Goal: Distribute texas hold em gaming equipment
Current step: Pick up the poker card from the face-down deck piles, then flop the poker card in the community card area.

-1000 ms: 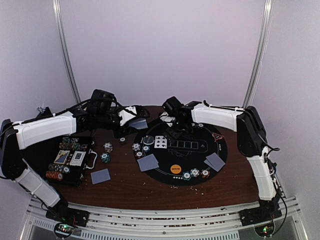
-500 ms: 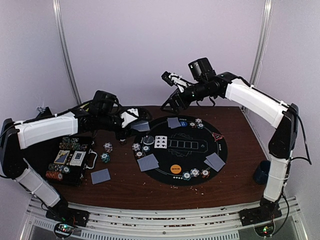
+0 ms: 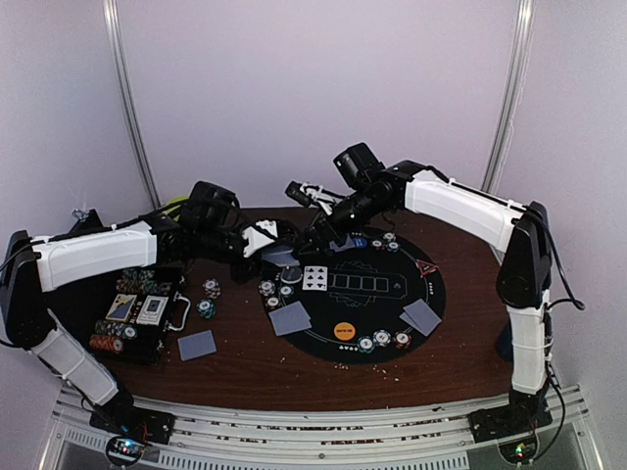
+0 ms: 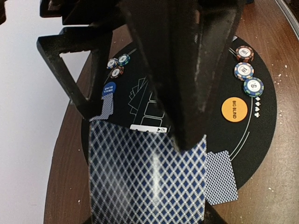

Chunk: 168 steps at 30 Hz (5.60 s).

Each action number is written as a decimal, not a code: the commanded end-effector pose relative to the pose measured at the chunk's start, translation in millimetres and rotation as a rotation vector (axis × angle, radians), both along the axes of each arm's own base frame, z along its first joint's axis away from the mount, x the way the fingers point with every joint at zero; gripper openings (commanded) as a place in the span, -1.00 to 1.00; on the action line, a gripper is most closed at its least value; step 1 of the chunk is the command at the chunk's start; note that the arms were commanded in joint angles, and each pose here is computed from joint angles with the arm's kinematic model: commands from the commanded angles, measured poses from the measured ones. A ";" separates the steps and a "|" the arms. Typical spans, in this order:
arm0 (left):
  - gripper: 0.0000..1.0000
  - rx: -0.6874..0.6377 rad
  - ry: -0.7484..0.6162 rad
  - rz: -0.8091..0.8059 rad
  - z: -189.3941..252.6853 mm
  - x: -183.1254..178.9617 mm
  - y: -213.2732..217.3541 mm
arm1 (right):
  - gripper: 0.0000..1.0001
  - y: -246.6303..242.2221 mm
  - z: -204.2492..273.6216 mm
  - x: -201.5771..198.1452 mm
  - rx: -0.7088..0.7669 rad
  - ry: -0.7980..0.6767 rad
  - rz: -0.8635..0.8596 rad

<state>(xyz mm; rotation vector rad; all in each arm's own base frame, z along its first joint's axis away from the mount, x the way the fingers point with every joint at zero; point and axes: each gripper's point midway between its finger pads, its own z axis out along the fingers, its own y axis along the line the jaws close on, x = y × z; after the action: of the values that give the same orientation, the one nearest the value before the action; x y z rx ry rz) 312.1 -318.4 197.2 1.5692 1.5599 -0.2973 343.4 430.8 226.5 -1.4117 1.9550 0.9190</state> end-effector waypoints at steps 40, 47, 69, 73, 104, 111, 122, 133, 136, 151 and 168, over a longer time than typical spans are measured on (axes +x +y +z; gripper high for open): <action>-0.86 -0.001 -0.019 -0.040 -3.0 -3.9 -11.9 | -0.72 -8.4 12.3 -7.1 0.046 0.088 0.101; -0.87 0.000 -0.022 -0.033 -2.7 -2.7 -11.6 | -1.00 -18.9 17.4 -16.3 0.020 0.066 0.122; -0.87 -0.008 -0.039 -0.004 0.5 3.2 -9.7 | -1.00 -116.0 38.9 71.8 -0.203 -0.294 -0.441; -0.87 -0.007 -0.040 0.000 0.4 3.9 -9.8 | -1.00 -147.2 22.8 103.5 -0.395 -0.465 -0.679; -0.87 -0.013 -0.041 -0.007 2.4 1.2 -9.4 | -0.80 -89.8 -169.5 75.8 -0.943 -0.544 -0.525; -0.87 -0.014 -0.043 -0.008 3.1 1.2 -9.2 | -0.57 -74.7 -178.8 69.5 -0.889 -0.482 -0.480; -0.87 -0.018 -0.044 -0.010 4.9 0.2 -9.3 | -0.45 -66.1 -179.8 65.0 -0.846 -0.439 -0.455; -0.87 -0.017 -0.045 -0.009 5.2 0.4 -8.6 | 0.04 -59.8 -167.2 67.1 -0.799 -0.446 -0.458; -0.87 -0.018 -0.045 -0.010 5.6 0.2 -9.0 | 0.12 -56.4 -162.1 67.5 -0.775 -0.445 -0.459; -0.87 -0.018 -0.046 -0.009 6.6 0.0 -8.5 | 0.34 -50.0 -145.9 68.8 -0.717 -0.439 -0.467; -0.86 -0.021 -0.049 -0.011 8.4 -0.7 -8.9 | 0.71 -129.4 -112.3 102.3 -0.731 -0.425 -0.609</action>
<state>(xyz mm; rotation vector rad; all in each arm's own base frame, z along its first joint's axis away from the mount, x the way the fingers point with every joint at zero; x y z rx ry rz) 310.9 -321.5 186.1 1.5956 1.5710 -0.2697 435.7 332.5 108.4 -1.1467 2.2387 -0.3048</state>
